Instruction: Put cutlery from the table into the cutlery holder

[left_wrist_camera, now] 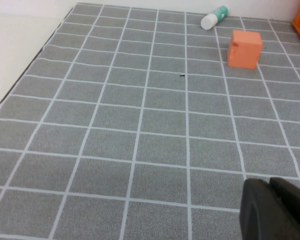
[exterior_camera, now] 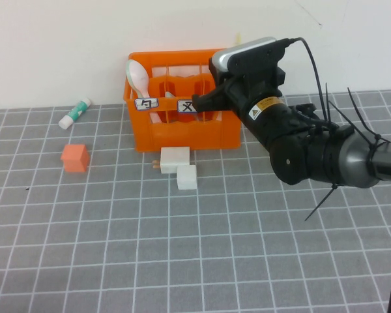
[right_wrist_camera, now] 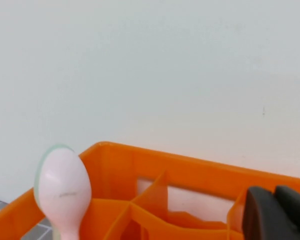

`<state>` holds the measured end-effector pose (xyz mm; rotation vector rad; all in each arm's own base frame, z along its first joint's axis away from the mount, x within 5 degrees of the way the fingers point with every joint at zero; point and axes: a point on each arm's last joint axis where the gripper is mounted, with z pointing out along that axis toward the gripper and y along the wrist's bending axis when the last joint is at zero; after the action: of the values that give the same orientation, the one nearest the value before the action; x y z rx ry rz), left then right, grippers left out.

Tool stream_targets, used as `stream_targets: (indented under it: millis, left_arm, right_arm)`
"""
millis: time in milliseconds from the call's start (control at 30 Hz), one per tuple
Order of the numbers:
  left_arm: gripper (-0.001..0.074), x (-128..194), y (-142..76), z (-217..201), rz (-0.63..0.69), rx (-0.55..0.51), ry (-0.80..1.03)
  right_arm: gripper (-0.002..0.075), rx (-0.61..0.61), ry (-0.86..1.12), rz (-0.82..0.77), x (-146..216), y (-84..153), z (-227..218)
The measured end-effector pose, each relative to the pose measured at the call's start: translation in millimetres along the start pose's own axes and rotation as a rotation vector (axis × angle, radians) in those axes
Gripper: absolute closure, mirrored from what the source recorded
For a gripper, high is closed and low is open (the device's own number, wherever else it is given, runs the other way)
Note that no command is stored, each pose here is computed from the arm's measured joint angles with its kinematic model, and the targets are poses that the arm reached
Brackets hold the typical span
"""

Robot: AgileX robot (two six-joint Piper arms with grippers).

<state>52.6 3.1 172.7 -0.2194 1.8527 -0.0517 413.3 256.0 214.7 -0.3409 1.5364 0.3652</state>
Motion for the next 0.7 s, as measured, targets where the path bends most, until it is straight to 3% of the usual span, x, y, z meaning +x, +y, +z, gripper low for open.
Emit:
stream_targets:
  millis: [300, 467, 700]
  left_arm:
    - [0.0736, 0, 0, 0, -0.003, 0.000, 0.000]
    - [0.0736, 0, 0, 0, -0.003, 0.000, 0.000]
    - [0.0736, 0, 0, 0, -0.003, 0.000, 0.000]
  right_arm:
    - [0.0633, -0.044, 0.013, -0.054, -12, 3, -3]
    - [0.0634, -0.102, 0.055, -0.120, -66, 6, -23]
    - [0.0678, -0.127, 0.143, -0.137, -139, 1, -83]
